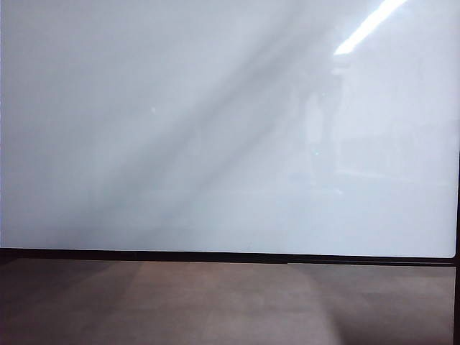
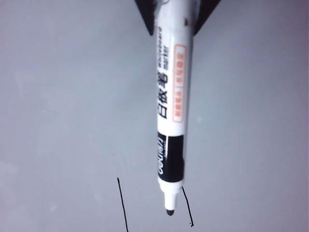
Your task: Reach to the right to find the marker pen, pick it up, and write the number 17 on the whiteboard.
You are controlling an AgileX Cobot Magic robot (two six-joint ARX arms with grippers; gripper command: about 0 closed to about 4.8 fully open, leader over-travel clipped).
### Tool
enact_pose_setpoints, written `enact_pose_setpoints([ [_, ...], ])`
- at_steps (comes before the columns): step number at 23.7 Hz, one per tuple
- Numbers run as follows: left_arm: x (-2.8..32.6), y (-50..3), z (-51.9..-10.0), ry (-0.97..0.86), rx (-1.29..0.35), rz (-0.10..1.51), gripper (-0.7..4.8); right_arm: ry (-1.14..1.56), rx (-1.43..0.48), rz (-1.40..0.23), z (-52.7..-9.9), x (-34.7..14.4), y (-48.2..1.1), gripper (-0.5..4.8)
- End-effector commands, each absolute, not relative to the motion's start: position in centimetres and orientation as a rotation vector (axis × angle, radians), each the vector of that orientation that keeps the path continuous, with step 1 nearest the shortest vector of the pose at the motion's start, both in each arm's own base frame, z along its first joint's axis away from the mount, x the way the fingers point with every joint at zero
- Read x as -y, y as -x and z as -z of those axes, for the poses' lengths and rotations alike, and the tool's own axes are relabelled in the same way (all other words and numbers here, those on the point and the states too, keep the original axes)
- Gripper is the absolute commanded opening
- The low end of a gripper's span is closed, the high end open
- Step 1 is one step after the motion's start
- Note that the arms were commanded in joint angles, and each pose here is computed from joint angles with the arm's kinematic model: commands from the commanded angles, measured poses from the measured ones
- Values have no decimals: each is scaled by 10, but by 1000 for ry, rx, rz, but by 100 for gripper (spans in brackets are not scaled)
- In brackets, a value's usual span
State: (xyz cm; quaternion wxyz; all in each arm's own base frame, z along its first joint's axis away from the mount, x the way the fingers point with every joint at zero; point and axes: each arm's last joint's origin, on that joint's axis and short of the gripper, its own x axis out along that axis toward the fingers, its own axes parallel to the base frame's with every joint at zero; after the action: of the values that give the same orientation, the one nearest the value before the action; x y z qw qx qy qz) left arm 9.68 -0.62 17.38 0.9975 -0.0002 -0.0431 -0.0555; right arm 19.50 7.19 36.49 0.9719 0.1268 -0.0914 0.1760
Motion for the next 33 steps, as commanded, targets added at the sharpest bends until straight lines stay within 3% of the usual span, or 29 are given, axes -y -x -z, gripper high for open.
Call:
enact_pose_setpoints([
  [1,6,-97,-175,3,97,109,-5,-260,217,-385,-370,-72,-193,-4],
  [9,6,-97,-174,3,91,109,-5,-210,174,-363,-370,-66,-177,-4],
  [20,6,-97,-174,3,91,109,-5,-209,251,-245,-324,-28,-87,-1],
  [33,6,-97,-174,3,91,110,-5,-10,129,-214,-308,-25,-78,-1],
])
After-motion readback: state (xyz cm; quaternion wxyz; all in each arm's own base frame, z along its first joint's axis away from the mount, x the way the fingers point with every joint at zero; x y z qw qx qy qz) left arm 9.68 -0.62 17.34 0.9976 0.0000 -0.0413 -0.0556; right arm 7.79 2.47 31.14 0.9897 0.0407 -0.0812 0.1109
